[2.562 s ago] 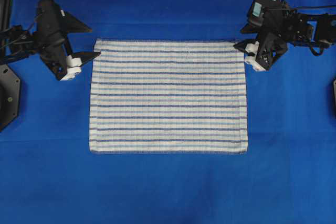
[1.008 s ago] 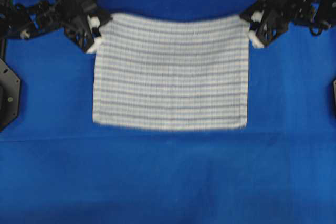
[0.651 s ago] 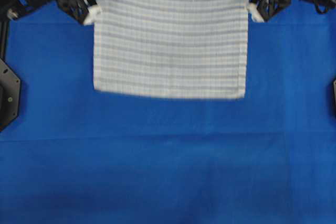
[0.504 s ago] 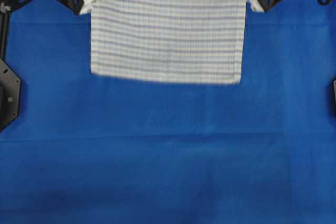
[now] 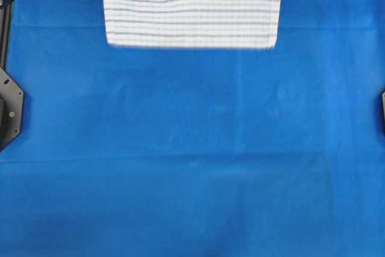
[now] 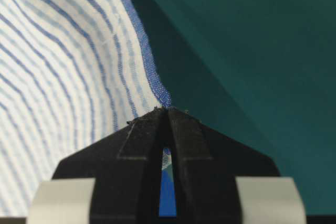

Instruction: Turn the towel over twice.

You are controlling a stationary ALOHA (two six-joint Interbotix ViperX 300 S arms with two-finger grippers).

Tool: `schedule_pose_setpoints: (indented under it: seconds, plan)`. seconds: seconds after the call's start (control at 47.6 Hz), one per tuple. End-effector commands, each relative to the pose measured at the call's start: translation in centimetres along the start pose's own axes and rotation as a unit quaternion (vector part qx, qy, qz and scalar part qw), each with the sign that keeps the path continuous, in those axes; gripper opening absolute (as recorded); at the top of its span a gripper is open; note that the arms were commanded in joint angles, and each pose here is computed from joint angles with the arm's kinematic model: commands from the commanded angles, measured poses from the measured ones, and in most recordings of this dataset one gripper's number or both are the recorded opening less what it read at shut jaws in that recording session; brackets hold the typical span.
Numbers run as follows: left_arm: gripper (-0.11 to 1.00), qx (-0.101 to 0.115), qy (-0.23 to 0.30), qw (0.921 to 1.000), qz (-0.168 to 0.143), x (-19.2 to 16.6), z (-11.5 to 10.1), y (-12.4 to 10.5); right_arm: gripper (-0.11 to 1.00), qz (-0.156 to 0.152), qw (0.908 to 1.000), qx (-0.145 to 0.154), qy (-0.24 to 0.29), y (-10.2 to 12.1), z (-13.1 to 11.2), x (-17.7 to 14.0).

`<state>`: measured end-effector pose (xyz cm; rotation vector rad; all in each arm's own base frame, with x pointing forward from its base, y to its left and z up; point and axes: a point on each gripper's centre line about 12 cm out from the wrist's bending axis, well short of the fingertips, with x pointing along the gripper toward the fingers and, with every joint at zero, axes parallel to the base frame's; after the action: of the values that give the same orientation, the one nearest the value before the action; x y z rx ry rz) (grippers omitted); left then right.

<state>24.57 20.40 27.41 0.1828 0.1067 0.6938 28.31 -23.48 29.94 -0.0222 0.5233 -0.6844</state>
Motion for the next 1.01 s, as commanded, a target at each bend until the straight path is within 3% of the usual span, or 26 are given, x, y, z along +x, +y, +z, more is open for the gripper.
schedule_pose_setpoints:
  seconds: [0.0, 0.21, 0.378, 0.63, 0.798, 0.987]
  plan:
    - [0.04, 0.001, -0.036, 0.9993, 0.009, -0.5, 2.0, 0.5, 0.04, -0.006, 0.9993, -0.001, -0.038, -0.5, 2.4, -1.6]
    - [0.04, -0.001, -0.055, 0.9985, 0.006, -1.9, 3.0, 0.3, 0.04, 0.007, 0.9984, -0.002, -0.055, 0.6, 3.2, -3.9]
    - [0.04, -0.010, -0.067, 0.9976, -0.017, -3.5, 3.3, -1.0, 0.04, 0.035, 0.9985, -0.009, -0.041, 2.9, 2.7, -5.5]
    - [0.04, -0.033, -0.049, 0.9917, -0.114, -7.2, 3.2, -5.5, 0.04, 0.103, 0.9940, -0.029, -0.026, 7.4, 1.3, -8.8]
    - [0.04, -0.023, 0.003, 0.9842, -0.175, -9.7, 1.1, -7.8, 0.04, 0.147, 0.9884, -0.038, -0.002, 10.1, -0.3, -10.7]
    - [0.04, -0.001, 0.072, 0.9694, -0.234, -11.9, -2.3, -10.0, 0.04, 0.203, 0.9774, -0.053, 0.027, 13.7, -3.0, -12.0]
